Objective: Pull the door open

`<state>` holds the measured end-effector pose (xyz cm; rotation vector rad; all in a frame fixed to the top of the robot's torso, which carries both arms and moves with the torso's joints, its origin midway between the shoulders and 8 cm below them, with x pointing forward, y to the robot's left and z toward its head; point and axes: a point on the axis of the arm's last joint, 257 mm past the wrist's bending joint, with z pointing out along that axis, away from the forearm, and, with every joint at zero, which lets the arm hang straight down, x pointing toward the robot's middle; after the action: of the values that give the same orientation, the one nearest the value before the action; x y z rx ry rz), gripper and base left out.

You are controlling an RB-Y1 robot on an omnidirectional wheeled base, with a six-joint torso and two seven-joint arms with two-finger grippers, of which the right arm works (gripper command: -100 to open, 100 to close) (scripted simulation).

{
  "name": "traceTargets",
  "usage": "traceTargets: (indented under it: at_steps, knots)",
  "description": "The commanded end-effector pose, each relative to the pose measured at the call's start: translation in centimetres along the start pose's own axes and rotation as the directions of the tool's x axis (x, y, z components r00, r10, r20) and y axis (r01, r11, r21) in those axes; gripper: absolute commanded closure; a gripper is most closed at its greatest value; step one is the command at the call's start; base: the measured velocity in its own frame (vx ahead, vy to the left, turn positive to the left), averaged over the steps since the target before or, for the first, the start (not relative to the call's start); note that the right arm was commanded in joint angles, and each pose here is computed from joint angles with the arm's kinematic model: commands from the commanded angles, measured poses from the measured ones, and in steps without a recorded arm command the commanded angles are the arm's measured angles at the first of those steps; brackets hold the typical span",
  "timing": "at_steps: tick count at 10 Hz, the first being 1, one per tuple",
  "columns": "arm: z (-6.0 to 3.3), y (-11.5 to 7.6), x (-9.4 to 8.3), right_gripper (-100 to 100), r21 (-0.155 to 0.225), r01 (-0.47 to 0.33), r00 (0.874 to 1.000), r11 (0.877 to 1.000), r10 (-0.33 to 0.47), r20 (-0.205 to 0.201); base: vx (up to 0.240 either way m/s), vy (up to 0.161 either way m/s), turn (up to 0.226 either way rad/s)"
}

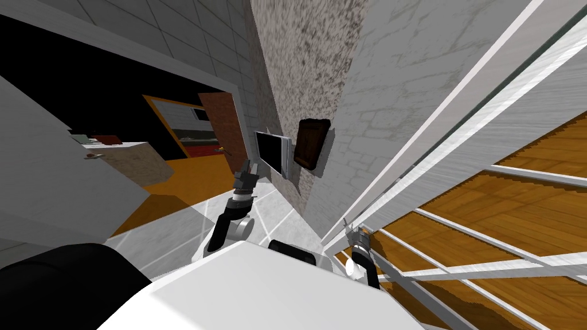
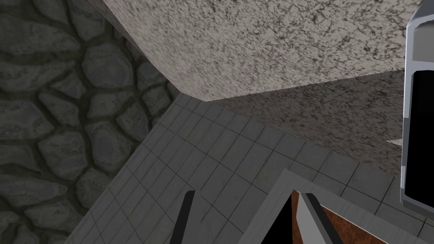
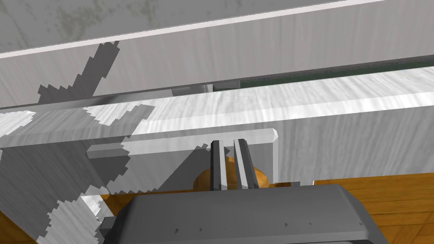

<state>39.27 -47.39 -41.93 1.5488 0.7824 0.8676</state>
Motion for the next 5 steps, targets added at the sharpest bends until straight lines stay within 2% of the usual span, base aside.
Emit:
traceTargets:
  at_steps: [1, 2, 3, 4, 5]
  knots:
    - [-0.68, -0.5, -1.7, 100, 0.018, -0.014, 1.0, 1.0, 0.014, 0.027, -0.025, 0.005, 0.024]
    - [-0.66, -0.4, -1.6, 100, 0.014, -0.055, 0.998, 0.998, 0.055, 0.024, -0.025, 0.002, 0.016]
    - [-0.66, -0.4, -1.6, 100, 0.014, -0.055, 0.998, 0.998, 0.055, 0.024, -0.022, -0.012, 0.002]
    - [-0.02, 0.4, 0.3, -100, -0.008, -0.099, 0.995, 0.995, 0.099, -0.003, -0.036, 0.011, 0.071]
    - [-0.01, 0.5, 0.4, -100, -0.01, -0.123, 0.992, 0.992, 0.123, -0.002, -0.04, 0.013, 0.041]
